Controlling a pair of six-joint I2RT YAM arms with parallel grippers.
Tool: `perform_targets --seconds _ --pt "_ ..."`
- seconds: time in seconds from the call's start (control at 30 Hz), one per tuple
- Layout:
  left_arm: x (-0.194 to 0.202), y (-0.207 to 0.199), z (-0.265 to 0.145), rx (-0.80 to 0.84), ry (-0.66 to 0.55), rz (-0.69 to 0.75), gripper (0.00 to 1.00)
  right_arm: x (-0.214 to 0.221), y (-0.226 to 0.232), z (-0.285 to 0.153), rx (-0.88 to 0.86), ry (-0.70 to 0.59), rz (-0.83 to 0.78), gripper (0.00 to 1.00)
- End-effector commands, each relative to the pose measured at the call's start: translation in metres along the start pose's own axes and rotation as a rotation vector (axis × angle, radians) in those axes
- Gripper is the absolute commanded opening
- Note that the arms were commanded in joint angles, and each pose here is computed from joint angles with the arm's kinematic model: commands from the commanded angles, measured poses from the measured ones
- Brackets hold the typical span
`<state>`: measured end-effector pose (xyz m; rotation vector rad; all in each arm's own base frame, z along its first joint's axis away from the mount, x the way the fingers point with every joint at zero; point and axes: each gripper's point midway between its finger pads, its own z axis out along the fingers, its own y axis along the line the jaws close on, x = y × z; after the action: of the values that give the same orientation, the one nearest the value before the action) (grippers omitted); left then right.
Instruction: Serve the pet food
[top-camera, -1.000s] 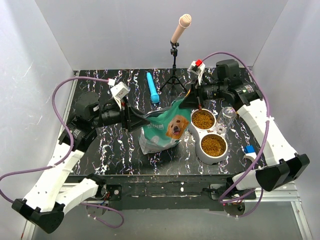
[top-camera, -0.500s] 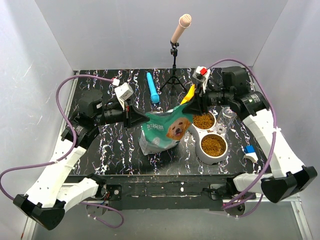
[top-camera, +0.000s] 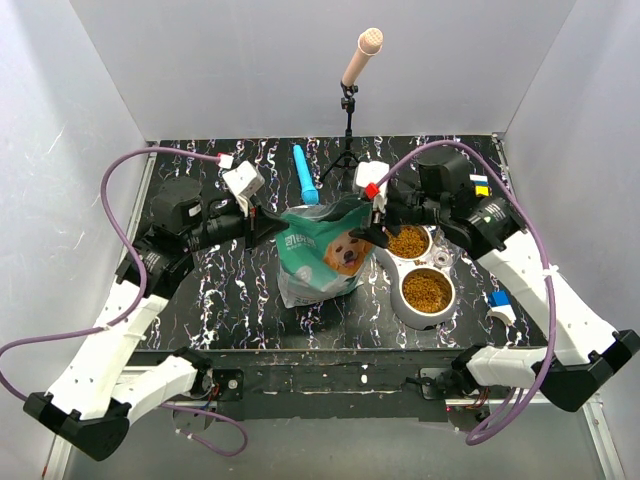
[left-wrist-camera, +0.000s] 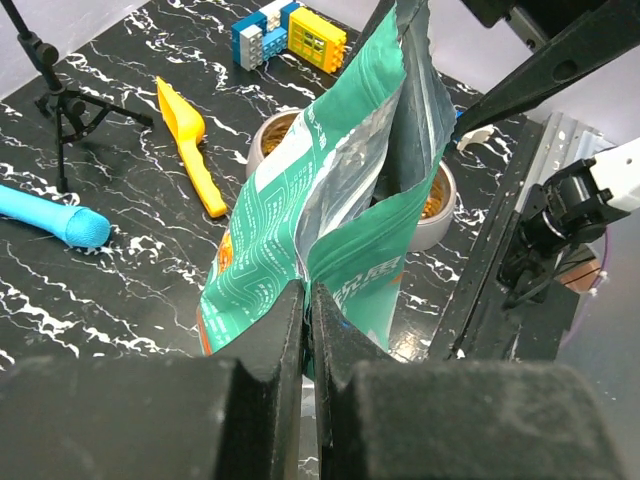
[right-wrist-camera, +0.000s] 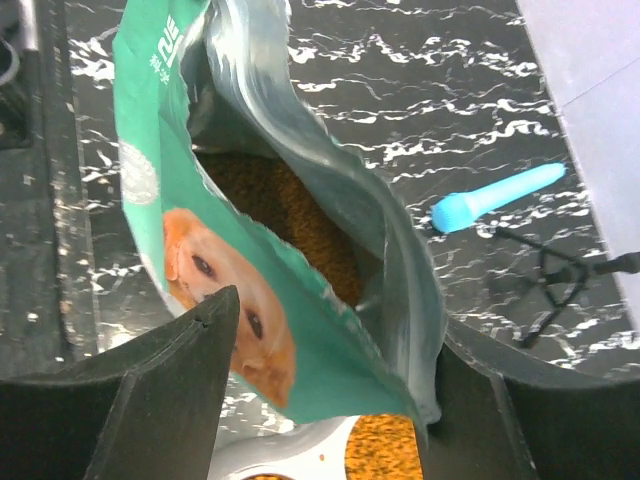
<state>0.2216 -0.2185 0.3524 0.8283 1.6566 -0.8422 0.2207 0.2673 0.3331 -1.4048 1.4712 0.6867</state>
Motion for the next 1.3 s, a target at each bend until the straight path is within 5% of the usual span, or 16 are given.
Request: perform_targets --seconds 0.0,0.3,0.53,0.7,0.77,1.27 --pt "-0.024 0.01 -0.007 -0.055 -0.041 0.108 0.0 -0.024 -0.016 -0.007 0.073 0.035 -0.22 0.69" --pt "-0.035 -0.002 -0.016 -0.006 -0.029 0.174 0.0 -0.023 -0.021 -0.006 0.066 0.202 -0.361 0.61" --pt "-0.026 -0.015 -0.036 0.03 0.041 0.238 0.01 -0.016 -0.015 -0.007 0.028 0.301 -0.42 0.01" --pt "-0.024 -0.032 -0.027 0.159 0.057 0.194 0.39 -0.02 -0.007 -0.015 -0.028 0.325 -0.398 0.01" --pt "-0.024 -0.037 -0.019 0.204 0.039 0.156 0.44 -0.022 -0.004 -0.015 -0.042 0.312 -0.399 0.01" --pt "0.0 -0.076 0.031 0.293 0.104 0.304 0.39 -0.025 0.009 -0.009 -0.099 0.288 -0.282 0.01"
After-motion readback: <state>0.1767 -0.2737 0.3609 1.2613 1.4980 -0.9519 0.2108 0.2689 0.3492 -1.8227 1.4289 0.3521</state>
